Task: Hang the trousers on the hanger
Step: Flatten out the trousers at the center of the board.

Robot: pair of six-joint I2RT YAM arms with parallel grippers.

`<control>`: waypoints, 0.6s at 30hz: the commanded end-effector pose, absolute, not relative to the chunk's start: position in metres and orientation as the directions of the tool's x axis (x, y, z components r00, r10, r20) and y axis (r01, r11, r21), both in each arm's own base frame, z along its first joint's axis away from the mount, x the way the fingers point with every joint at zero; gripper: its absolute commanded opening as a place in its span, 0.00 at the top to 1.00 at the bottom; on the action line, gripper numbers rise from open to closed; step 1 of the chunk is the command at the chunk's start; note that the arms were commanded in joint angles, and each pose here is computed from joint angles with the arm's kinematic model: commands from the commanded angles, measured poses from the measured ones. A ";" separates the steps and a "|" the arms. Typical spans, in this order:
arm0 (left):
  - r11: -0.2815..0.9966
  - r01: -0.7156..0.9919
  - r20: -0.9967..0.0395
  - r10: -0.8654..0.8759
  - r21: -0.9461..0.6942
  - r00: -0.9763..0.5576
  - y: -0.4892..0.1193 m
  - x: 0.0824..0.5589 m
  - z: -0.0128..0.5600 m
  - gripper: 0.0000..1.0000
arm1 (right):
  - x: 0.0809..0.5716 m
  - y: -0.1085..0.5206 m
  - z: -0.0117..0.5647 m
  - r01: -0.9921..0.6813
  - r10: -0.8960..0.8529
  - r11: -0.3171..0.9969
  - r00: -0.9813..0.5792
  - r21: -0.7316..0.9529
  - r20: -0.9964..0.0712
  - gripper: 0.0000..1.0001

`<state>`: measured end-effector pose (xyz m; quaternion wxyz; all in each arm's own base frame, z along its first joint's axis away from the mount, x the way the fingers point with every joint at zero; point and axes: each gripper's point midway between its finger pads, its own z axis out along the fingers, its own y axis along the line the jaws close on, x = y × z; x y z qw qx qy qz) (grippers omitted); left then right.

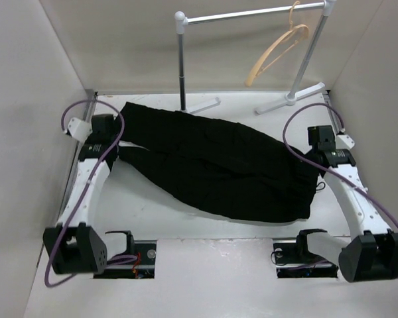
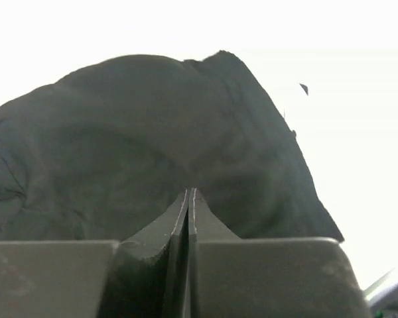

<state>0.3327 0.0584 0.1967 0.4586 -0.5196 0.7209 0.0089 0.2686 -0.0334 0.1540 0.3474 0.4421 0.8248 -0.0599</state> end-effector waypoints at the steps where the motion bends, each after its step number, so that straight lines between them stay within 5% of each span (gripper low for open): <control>1: 0.508 -0.718 -0.722 -0.692 -0.476 -0.011 0.056 0.363 0.227 0.99 | 0.281 -0.007 0.158 0.692 0.657 0.686 -0.455 0.225 -0.601 0.87; 6: 0.499 -0.741 -0.706 -0.707 -0.450 -0.048 0.054 0.338 0.198 0.99 | 0.219 0.042 0.097 0.686 0.722 0.675 -0.538 0.271 -0.436 0.50; 18: 0.462 -0.788 -0.644 -0.757 -0.406 -0.112 0.060 0.269 0.147 0.98 | 0.139 0.055 0.069 0.786 0.789 0.598 -0.545 0.156 -0.283 0.44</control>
